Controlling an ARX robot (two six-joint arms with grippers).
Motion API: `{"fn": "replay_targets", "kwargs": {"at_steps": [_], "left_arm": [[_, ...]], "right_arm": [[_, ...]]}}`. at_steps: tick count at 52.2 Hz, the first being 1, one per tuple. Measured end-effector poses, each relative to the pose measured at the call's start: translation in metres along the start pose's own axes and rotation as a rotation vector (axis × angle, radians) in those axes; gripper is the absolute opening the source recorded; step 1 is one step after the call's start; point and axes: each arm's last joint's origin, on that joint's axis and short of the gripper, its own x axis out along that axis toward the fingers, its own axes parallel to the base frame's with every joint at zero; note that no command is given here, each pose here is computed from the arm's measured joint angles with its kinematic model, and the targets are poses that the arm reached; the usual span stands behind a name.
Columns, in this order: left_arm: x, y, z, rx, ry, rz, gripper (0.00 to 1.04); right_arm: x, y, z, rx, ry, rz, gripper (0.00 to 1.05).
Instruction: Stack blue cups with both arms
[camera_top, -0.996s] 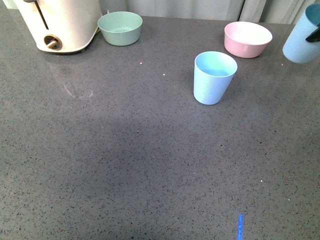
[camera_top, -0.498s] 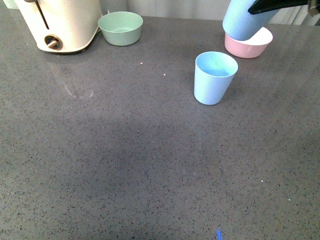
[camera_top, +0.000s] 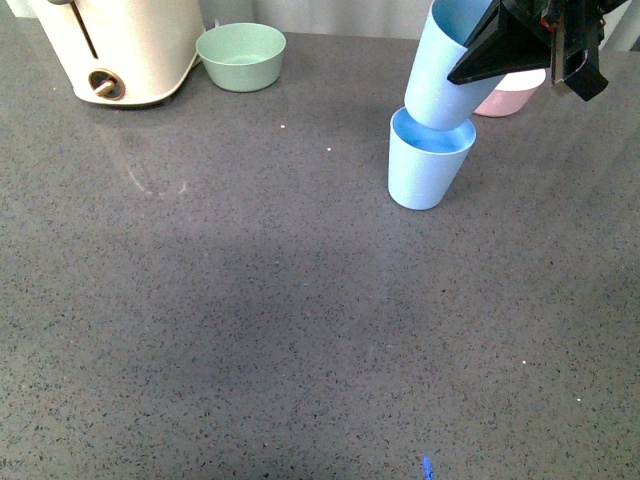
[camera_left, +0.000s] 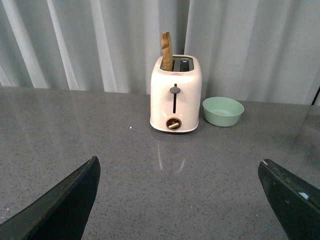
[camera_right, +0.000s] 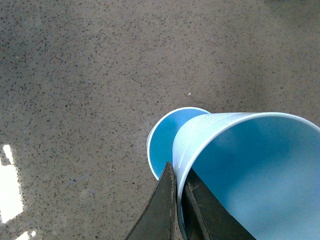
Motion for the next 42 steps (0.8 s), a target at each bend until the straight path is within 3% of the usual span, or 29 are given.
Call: {"fn": "replay_targets", "kwargs": {"at_steps": [32, 42], "left_arm": [[0.0, 0.0, 0.0, 0.0, 0.0, 0.0, 0.96], [0.0, 0.0, 0.0, 0.0, 0.0, 0.0, 0.96]], "right_arm": [[0.018, 0.005, -0.003, -0.015, 0.044, 0.037, 0.02], [0.019, 0.004, -0.003, -0.019, 0.04, 0.03, 0.34]]}}
